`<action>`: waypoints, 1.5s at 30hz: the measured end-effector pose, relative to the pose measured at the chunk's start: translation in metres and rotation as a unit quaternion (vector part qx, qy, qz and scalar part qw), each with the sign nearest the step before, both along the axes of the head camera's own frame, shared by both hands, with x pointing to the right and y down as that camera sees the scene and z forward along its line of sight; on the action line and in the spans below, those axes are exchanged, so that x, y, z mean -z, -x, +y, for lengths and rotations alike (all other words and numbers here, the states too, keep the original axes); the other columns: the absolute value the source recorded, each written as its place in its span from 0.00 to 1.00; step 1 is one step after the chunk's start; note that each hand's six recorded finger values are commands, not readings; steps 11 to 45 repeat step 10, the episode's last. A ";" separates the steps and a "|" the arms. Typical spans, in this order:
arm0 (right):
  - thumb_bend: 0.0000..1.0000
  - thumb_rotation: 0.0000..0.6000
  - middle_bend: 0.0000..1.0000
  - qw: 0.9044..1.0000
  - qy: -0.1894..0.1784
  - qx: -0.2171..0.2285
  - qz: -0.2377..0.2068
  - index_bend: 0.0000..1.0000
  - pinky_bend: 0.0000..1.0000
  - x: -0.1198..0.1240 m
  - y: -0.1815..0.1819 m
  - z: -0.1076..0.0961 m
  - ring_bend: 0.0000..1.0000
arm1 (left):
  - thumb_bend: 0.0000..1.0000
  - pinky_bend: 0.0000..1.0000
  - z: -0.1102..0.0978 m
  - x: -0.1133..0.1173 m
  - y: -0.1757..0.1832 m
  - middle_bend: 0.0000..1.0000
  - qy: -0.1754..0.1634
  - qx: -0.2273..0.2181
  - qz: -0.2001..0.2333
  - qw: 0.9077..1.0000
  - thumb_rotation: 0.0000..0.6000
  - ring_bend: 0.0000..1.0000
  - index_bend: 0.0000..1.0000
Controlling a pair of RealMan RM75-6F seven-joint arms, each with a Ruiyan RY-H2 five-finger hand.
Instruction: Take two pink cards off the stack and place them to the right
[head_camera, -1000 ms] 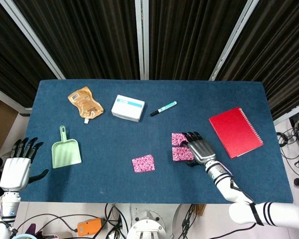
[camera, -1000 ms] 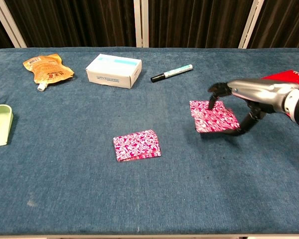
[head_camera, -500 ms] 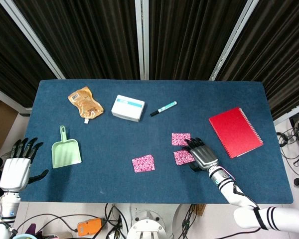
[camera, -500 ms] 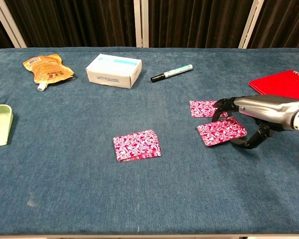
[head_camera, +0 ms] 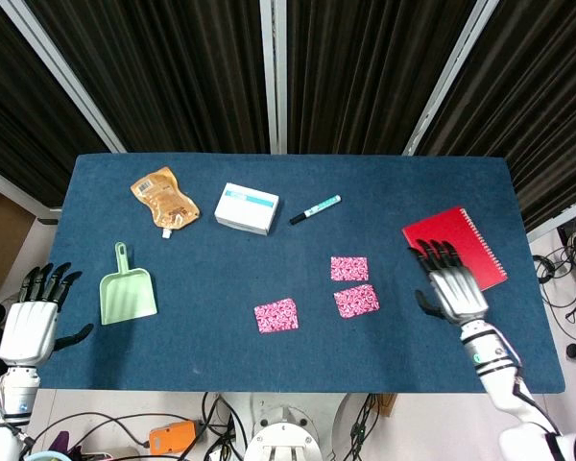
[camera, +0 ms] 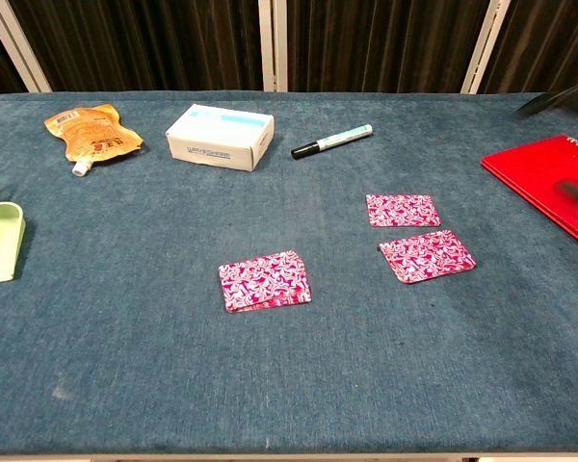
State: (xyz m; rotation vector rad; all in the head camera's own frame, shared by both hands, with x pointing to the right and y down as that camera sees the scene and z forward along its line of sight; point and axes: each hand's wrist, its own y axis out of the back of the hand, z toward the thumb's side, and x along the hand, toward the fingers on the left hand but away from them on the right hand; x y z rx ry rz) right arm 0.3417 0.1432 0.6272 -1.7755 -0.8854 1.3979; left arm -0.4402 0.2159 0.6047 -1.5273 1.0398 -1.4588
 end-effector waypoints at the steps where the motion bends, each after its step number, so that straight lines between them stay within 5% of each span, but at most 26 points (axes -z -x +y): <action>1: 0.52 1.00 0.11 1.000 -0.010 -0.012 -0.002 0.15 0.00 0.007 -0.009 0.000 0.00 | 0.08 0.00 0.000 -0.001 0.000 0.09 0.001 0.001 0.001 1.000 1.00 0.00 0.17; 10: 0.49 1.00 0.11 0.991 -0.061 -0.109 -0.043 0.15 0.00 0.051 -0.081 0.040 0.00 | 0.08 0.00 0.007 -0.003 0.003 0.09 0.004 0.016 0.004 1.000 1.00 0.00 0.17; 45: 0.49 1.00 0.11 0.991 -0.061 -0.109 -0.043 0.15 0.00 0.051 -0.081 0.040 0.00 | 0.08 0.00 0.007 -0.003 0.003 0.09 0.004 0.016 0.004 1.000 1.00 0.00 0.17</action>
